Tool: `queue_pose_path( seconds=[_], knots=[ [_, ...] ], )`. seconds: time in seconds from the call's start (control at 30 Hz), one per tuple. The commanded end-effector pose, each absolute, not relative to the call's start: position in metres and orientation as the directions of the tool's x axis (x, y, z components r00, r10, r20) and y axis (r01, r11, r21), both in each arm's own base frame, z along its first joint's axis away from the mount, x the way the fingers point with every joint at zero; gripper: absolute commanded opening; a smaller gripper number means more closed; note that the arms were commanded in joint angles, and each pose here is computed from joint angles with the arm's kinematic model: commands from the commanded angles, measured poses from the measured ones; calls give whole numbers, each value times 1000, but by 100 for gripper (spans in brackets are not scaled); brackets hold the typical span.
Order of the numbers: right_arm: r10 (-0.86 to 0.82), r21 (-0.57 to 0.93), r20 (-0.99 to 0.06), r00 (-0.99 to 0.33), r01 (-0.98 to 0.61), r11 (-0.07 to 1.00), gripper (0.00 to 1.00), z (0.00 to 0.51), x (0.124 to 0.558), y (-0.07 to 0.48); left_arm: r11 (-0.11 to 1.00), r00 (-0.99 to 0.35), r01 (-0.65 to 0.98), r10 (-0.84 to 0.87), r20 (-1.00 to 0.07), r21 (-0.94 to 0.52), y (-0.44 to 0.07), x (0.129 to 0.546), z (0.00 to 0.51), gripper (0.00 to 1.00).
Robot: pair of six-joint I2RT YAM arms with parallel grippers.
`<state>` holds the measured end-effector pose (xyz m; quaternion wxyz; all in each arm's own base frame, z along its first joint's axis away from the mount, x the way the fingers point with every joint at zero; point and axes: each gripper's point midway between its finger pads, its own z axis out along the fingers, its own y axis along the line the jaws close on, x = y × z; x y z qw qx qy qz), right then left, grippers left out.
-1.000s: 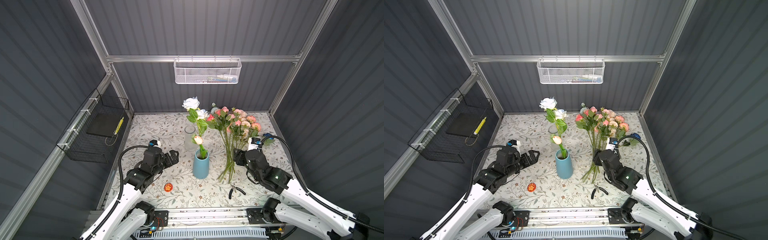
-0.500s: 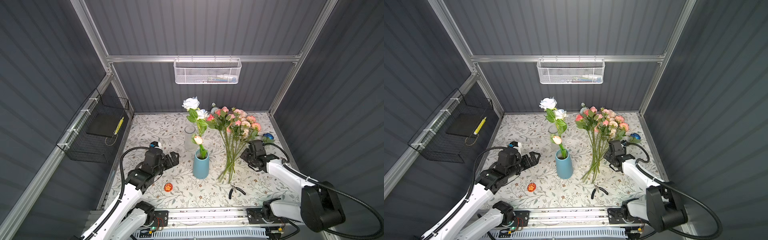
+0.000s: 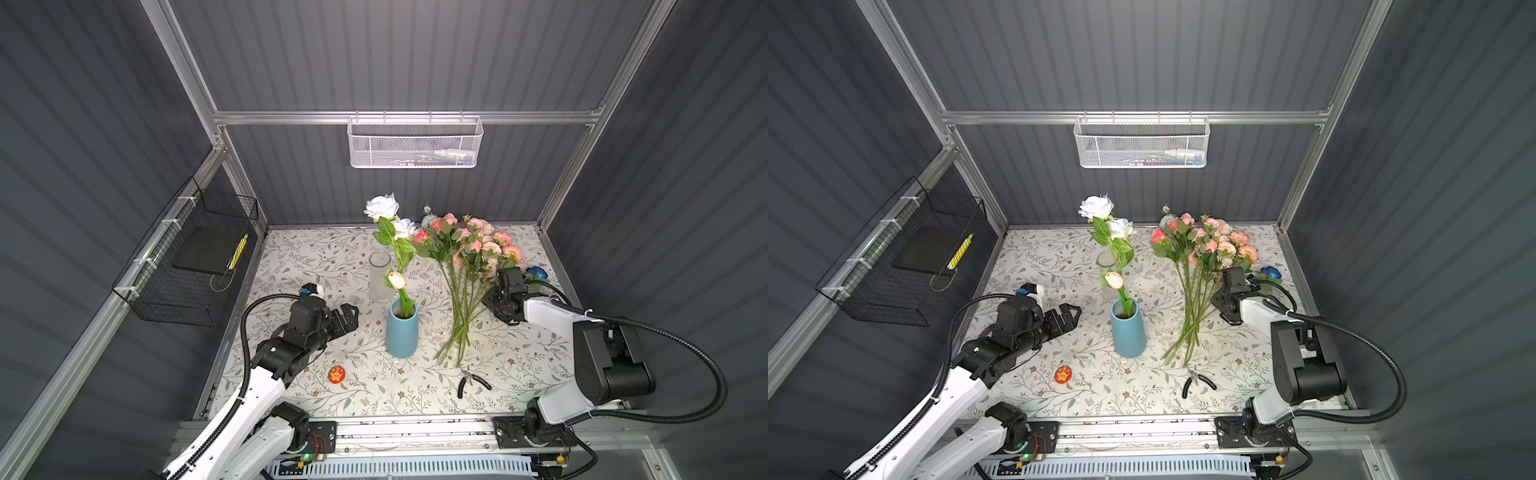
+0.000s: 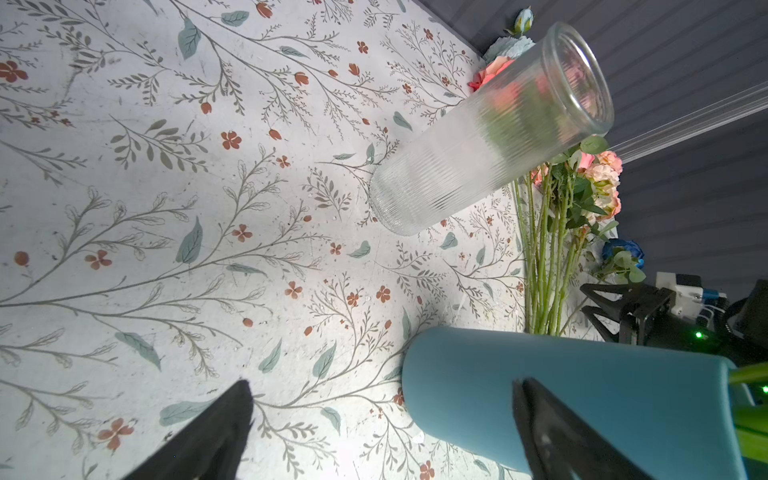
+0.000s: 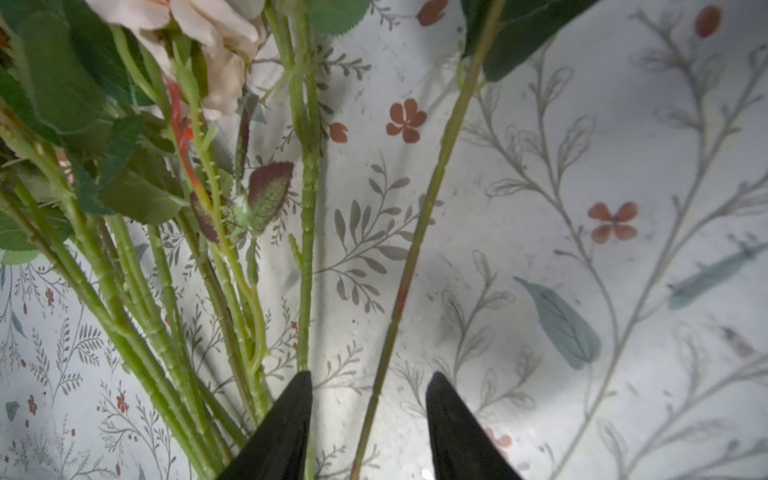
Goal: Arrange the flowers into the vase
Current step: 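Move the right gripper back to the bundle and grasp the blue rose stem, then lift the blue rose and carry it over the teal vase with the right gripper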
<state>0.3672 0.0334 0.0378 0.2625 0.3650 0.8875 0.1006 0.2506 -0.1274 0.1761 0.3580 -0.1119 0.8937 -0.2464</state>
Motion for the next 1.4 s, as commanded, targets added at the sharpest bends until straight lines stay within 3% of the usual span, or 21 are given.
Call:
queue_pose_path(
  seconds=[0.0,0.27,0.57,0.73,0.93,1.17,1.37],
  knots=[
    [711,372,-372,-597,606,703,40,33,369,33,854,-724,-22,-372,-581,-519,-129,251,173,100],
    [675,375,-434,-596,562,737,0,54,362,28,854,-725,-23,-372,-580,-519,-129,251,173,100],
    [522,251,-642,-561,490,835,0,116,327,14,850,-716,-25,-382,-584,-526,-129,252,178,100],
    [326,60,-796,-510,470,881,0,174,306,3,849,-711,-24,-386,-588,-527,-129,253,182,100],
    [143,-99,-878,-457,466,879,0,230,299,7,849,-712,-25,-386,-587,-528,-129,254,184,100],
    [102,-1,-951,-292,332,943,0,311,295,41,851,-700,-26,-390,-598,-524,-126,253,192,100],
    [216,220,-973,-87,-49,974,0,408,272,102,851,-683,-16,-393,-616,-525,-124,253,203,100]
  ],
)
